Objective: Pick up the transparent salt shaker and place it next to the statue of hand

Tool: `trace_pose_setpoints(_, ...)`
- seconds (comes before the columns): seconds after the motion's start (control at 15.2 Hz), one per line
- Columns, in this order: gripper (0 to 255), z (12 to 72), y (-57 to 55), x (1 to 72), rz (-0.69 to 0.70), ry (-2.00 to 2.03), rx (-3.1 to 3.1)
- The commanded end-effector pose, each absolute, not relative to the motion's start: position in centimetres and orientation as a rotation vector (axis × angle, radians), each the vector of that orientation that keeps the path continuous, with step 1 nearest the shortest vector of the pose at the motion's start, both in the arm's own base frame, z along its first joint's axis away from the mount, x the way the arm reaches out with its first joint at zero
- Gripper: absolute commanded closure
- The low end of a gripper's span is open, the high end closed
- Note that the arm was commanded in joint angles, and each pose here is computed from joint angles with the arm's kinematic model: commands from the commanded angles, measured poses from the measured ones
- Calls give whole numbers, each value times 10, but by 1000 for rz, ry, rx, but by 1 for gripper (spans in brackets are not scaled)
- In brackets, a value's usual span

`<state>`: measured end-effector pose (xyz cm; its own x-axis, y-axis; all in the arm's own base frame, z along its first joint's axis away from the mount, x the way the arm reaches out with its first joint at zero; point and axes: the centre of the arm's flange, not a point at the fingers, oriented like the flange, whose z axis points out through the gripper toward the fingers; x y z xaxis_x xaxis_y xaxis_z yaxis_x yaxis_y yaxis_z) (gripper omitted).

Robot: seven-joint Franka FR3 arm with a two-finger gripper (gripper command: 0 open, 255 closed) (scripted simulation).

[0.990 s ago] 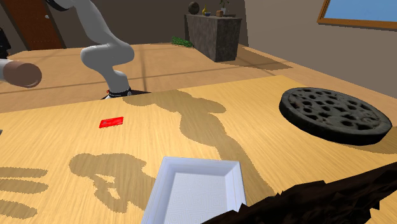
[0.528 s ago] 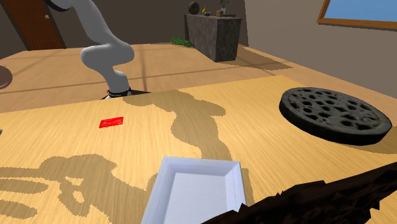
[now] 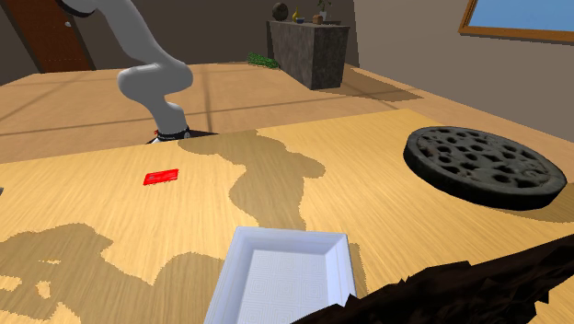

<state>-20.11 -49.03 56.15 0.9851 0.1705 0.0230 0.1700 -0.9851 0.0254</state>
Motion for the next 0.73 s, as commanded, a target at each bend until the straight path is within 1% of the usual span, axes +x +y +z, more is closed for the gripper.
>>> trace_pose_setpoints(0.0,255,565,-501,-224,36,268,3105)
trace_pose_setpoints(0.2,255,565,-513,-255,36,268,3105)
trace_pose_setpoints(0.66,255,528,-513,-255,36,268,3105)
